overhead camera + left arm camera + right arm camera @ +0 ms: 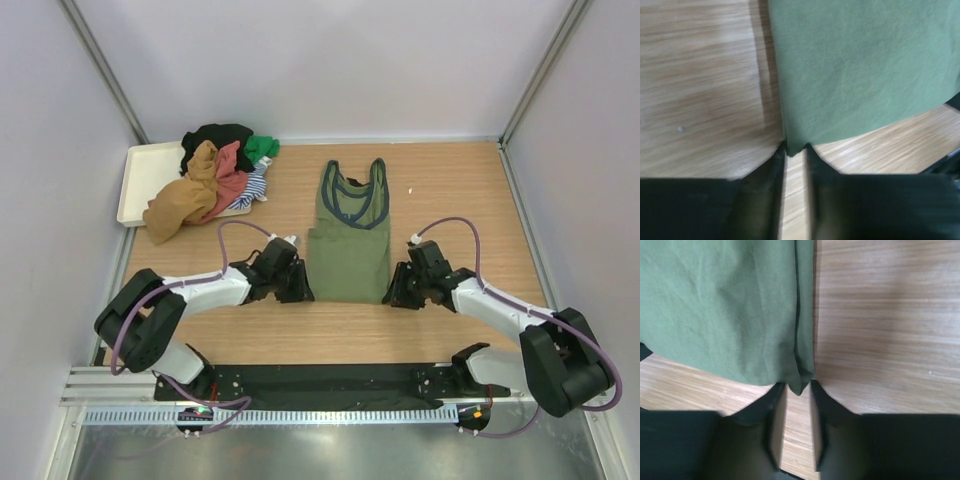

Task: Fold and stack the tank tops
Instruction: Fold the tank top

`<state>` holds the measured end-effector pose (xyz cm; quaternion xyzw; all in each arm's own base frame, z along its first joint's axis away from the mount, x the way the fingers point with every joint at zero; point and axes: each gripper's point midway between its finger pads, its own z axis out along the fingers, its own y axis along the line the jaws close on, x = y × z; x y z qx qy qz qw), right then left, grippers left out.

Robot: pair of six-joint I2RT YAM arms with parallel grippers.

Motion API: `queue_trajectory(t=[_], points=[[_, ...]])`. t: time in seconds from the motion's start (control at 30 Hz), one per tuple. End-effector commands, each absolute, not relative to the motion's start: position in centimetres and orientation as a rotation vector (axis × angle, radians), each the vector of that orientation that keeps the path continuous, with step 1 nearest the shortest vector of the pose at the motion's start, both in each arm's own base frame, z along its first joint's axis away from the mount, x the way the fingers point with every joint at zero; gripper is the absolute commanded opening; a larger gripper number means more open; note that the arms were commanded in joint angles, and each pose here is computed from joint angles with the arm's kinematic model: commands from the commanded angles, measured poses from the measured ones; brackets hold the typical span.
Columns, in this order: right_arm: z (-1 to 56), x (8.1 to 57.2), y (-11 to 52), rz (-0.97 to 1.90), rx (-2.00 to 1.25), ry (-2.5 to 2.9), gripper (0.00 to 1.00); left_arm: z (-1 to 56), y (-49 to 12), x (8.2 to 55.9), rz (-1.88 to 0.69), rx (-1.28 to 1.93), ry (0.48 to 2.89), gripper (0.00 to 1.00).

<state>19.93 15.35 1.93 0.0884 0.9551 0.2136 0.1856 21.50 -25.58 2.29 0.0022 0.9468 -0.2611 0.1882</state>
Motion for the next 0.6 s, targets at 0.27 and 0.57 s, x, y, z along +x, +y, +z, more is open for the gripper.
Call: queue_trajectory(t=[0.27,0.57], points=[[4.9,18.7,16.6,0.711,0.144,2.632,0.01,5.1,-26.7,19.2,-0.748,0.119,2.610,0.00],[9.9,16.1,16.5,0.820,0.140,2.578,0.01,9.6,-27.0,15.1,-0.842,0.151,2.571,0.00]])
